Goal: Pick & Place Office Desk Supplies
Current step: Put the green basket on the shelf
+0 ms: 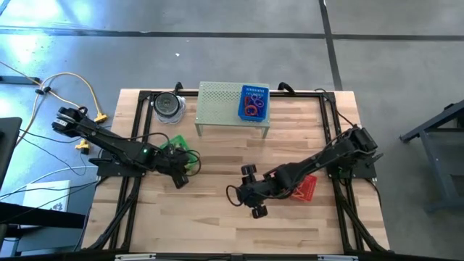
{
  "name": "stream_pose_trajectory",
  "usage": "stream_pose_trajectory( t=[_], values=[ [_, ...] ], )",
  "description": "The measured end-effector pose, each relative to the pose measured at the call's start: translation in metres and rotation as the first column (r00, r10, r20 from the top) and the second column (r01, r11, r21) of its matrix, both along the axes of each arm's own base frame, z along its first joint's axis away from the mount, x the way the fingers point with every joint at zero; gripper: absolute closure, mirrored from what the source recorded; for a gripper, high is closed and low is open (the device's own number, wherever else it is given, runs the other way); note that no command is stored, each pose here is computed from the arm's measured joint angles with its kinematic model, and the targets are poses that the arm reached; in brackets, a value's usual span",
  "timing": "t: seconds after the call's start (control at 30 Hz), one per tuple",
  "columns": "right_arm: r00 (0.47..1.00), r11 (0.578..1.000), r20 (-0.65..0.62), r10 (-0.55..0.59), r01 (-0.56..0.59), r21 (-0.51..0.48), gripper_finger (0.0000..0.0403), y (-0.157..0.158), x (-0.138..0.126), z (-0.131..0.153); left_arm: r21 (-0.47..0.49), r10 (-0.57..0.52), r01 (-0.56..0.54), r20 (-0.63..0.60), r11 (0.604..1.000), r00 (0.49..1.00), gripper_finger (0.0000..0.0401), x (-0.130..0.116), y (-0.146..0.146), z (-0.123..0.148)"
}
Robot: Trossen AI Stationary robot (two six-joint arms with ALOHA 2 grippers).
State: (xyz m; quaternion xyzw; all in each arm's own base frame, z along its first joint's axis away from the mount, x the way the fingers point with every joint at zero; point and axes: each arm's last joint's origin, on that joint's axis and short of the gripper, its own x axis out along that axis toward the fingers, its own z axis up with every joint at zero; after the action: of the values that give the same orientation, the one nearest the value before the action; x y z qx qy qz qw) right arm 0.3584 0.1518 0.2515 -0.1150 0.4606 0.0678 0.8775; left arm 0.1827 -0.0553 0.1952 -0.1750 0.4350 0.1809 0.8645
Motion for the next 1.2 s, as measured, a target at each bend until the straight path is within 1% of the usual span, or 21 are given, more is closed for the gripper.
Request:
stream_pose_trajectory(
  t=[0.13,0.27,0.37,0.5,0.67,0.93,1.0,1.07,1.13,1.2],
  values=[
    [1.0,1.0,-0.002,0.006,-0.006,0.008,0.023,0.001,0.0,0.0,0.0,0.004,-0.004,-0.001,1.0,1.0,0.0274,0.0,0.001,0.0],
    [0.999,0.999,-0.017,0.03,-0.029,0.044,0.023,0.002,-0.001,0.0,-0.026,0.049,-0.049,0.006,0.998,0.999,0.0274,0.0,0.002,0.0],
    [0.998,0.996,-0.022,0.051,-0.049,0.08,0.023,0.004,-0.001,0.0,-0.028,0.054,-0.054,0.006,0.998,0.999,0.0274,0.001,0.002,0.0],
    [0.997,0.991,-0.021,0.076,-0.074,0.112,0.023,0.007,-0.001,0.001,-0.056,0.108,-0.108,-0.004,0.993,0.994,0.0275,0.002,0.001,-0.004],
    [0.996,0.989,-0.022,0.087,-0.084,0.125,0.023,0.008,-0.001,0.001,-0.03,0.109,-0.111,-0.061,0.993,0.992,0.0275,0.005,0.0,-0.013],
    [0.996,0.985,0.02,0.091,-0.093,0.142,0.023,0.009,0.002,0.004,0.016,0.113,-0.112,-0.154,0.994,0.982,0.0277,0.012,-0.002,-0.032],
    [0.995,0.981,0.023,0.101,-0.103,0.162,0.023,0.01,0.003,0.004,0.029,0.114,-0.111,-0.182,0.993,0.977,0.0286,0.014,-0.003,-0.038],
    [0.993,0.978,0.028,0.11,-0.114,0.177,0.023,0.011,0.003,0.005,0.043,0.116,-0.109,-0.203,0.993,0.972,0.0307,0.015,-0.003,-0.042],
    [0.993,0.976,0.031,0.115,-0.119,0.184,0.023,0.011,0.003,0.005,0.056,0.104,-0.094,-0.219,0.994,0.97,0.0337,0.017,-0.004,-0.045],
    [0.993,0.976,0.031,0.115,-0.119,0.184,0.023,0.011,0.003,0.005,0.061,0.095,-0.084,-0.224,0.995,0.97,0.0376,0.017,-0.004,-0.046]
  ],
)
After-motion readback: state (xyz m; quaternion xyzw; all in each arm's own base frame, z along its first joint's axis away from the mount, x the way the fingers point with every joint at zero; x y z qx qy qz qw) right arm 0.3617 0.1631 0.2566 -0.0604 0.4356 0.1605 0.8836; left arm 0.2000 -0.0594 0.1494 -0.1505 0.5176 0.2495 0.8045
